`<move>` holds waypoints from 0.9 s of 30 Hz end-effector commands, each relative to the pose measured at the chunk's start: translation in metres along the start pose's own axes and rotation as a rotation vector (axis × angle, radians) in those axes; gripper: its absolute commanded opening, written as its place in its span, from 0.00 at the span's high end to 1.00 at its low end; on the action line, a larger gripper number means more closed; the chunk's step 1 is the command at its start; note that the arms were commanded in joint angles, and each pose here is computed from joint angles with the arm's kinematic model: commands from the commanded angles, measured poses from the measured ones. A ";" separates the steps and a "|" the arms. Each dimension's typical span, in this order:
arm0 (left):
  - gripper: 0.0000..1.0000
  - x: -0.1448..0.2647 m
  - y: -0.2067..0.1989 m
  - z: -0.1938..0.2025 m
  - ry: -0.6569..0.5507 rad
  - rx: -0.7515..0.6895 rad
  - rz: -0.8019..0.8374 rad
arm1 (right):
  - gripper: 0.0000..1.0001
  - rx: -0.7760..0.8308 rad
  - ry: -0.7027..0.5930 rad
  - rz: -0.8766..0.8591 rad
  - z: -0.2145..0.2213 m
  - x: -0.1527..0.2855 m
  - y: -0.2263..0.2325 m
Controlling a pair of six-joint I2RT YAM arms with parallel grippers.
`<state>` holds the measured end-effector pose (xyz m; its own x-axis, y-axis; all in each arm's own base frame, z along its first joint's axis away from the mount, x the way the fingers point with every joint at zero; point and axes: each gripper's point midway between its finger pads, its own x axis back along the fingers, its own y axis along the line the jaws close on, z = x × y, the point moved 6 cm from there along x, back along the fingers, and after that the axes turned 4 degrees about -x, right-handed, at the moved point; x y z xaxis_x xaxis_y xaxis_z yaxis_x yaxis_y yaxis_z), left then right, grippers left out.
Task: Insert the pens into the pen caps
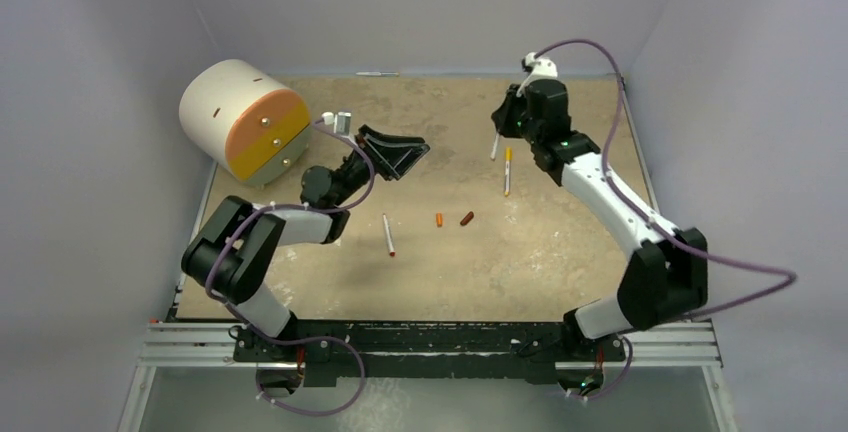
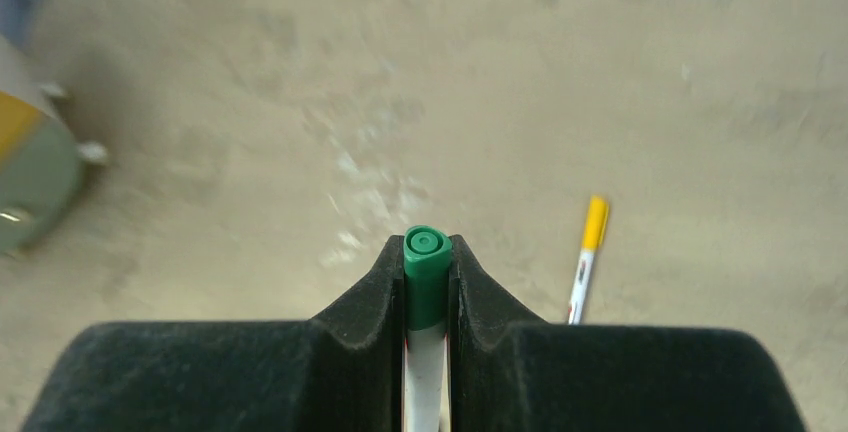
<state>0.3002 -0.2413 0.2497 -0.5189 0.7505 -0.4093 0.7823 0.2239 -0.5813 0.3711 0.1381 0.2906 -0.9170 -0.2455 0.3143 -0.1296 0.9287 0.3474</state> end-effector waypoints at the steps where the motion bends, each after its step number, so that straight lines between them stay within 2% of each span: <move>1: 0.48 0.000 -0.031 -0.023 -0.064 -0.139 0.082 | 1.00 0.060 0.194 0.045 0.057 -0.024 -0.019; 11: 0.48 -0.002 -0.035 -0.025 -0.067 -0.129 0.108 | 1.00 0.111 0.355 0.168 0.125 -0.066 -0.053; 23: 0.48 -0.002 -0.040 -0.027 -0.092 -0.085 0.151 | 1.00 0.158 0.422 0.285 0.155 -0.094 -0.079; 24: 0.48 -0.002 -0.038 -0.026 -0.093 -0.081 0.143 | 0.98 0.158 0.419 0.285 0.155 -0.095 -0.079; 27: 0.50 -0.004 -0.026 -0.024 -0.082 -0.055 0.065 | 0.76 0.158 0.397 0.281 0.149 -0.094 -0.078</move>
<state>0.2875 -0.2386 0.2693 -0.4875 0.7465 -0.4529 0.8196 0.2124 -0.5321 0.3936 0.1347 0.0771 -0.6372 -0.0698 0.7675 0.0055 0.9954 0.0952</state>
